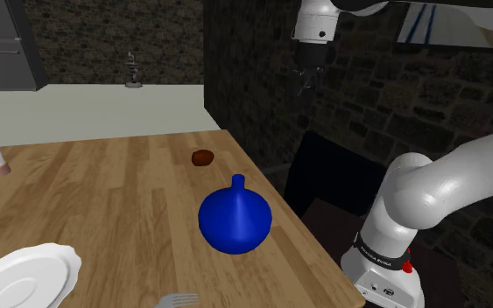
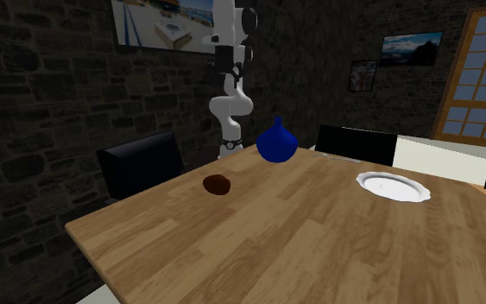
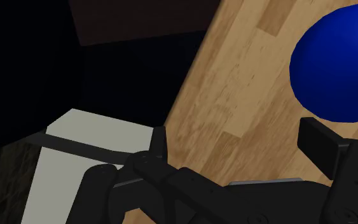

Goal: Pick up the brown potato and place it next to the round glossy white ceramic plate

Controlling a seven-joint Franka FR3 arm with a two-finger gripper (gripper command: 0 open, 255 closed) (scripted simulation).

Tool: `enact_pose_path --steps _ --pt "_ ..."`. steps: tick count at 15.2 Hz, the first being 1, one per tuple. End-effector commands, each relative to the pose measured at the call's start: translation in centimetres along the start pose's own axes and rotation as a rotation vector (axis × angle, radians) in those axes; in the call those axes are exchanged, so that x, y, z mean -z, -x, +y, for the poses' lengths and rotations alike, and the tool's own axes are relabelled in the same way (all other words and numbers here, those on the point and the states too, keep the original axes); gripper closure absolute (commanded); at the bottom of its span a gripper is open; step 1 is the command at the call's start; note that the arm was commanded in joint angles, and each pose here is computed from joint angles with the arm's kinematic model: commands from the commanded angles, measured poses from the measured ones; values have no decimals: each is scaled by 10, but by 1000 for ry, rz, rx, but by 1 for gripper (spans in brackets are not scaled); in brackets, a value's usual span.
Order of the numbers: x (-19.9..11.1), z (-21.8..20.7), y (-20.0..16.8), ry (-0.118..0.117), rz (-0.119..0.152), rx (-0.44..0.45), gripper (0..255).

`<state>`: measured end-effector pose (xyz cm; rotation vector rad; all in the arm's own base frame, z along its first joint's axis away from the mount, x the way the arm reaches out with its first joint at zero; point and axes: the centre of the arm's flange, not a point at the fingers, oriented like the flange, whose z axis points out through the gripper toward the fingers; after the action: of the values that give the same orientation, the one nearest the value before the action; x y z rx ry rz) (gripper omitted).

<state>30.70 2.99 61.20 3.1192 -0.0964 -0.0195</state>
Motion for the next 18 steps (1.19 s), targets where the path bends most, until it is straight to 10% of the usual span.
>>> enact_pose_path --steps 1,18 --pt "0 0 0 0 0 0 0" --pt "-127 71 -171 -161 96 603 0"
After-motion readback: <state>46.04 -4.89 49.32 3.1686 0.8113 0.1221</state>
